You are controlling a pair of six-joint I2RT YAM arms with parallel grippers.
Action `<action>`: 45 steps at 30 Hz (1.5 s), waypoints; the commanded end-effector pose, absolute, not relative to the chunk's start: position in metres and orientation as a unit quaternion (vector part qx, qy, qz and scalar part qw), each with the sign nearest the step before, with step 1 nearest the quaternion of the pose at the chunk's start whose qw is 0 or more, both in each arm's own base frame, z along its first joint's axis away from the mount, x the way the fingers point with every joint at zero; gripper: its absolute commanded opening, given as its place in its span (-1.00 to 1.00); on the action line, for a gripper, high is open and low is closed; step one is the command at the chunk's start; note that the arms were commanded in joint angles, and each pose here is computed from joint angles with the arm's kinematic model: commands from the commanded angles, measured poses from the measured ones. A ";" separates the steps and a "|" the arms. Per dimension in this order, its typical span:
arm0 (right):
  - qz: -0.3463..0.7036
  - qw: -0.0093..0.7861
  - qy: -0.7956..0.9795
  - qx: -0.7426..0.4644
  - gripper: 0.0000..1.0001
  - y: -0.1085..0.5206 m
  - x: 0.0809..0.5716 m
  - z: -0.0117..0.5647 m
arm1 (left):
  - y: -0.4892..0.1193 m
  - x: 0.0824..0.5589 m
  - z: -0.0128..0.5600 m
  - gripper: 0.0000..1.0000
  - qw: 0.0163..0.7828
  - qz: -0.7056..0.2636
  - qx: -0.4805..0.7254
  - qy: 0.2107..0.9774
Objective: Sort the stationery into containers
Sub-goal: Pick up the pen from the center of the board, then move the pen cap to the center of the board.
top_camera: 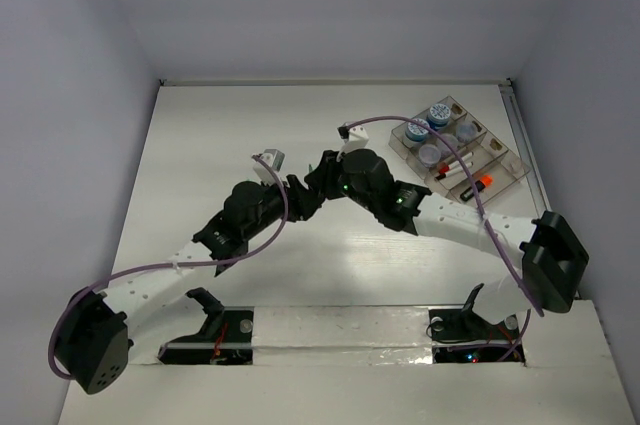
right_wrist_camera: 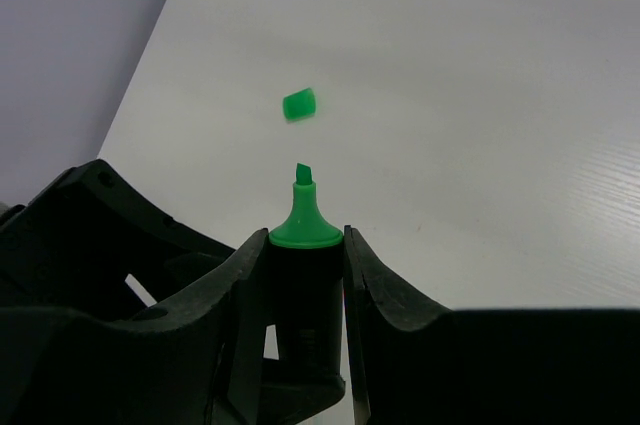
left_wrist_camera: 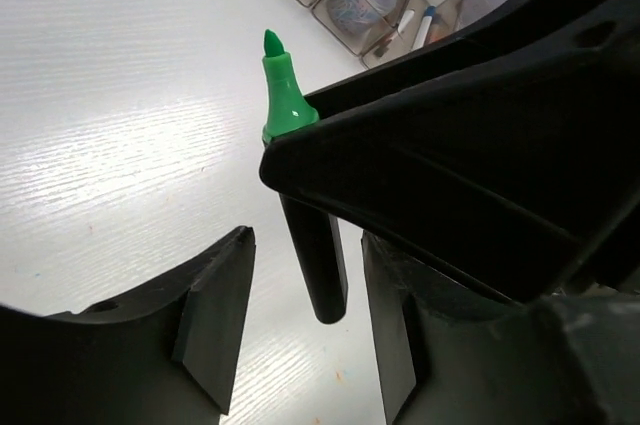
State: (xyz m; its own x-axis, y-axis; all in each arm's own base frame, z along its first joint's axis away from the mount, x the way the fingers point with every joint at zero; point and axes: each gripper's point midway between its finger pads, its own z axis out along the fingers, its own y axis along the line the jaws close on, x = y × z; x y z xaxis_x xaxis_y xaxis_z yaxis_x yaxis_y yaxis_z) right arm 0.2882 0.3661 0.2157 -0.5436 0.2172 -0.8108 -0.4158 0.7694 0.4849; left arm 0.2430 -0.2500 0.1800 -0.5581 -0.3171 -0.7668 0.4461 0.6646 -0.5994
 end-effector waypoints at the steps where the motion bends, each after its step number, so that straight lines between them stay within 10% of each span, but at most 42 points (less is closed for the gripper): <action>1: 0.378 0.495 0.781 -0.058 -0.73 0.377 0.283 0.254 | -0.258 0.253 0.213 -0.14 0.508 -0.428 0.047 0.746; 9: 0.394 0.482 0.780 -0.065 -0.73 0.383 0.278 0.252 | -0.262 0.251 0.215 -0.43 0.506 -0.434 0.051 0.744; 13: 0.387 0.479 0.785 -0.061 -0.73 0.381 0.279 0.249 | -0.260 0.248 0.223 -1.00 0.511 -0.438 0.051 0.738; 21: 0.374 0.481 0.783 -0.124 0.12 0.377 0.276 0.266 | -0.241 0.244 0.243 -1.00 0.533 -0.396 0.061 0.745; 29: 0.407 0.526 0.690 -0.284 0.25 0.357 0.255 0.315 | -0.206 0.235 0.288 -1.00 0.572 -0.351 0.051 0.739; 45: 0.417 0.375 0.676 -0.477 0.32 0.464 0.297 0.182 | -0.136 0.250 0.383 -1.00 0.691 -0.227 0.032 0.685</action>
State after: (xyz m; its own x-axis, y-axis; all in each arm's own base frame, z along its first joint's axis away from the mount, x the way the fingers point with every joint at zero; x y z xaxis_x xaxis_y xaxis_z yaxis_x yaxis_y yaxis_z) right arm 0.2929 0.4423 0.1772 -0.3463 -0.2932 -0.8912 -0.9159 0.3112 0.2535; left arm 0.2451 -0.1384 0.3717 -0.0868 -0.2918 -0.9525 0.3497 0.8864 -0.3034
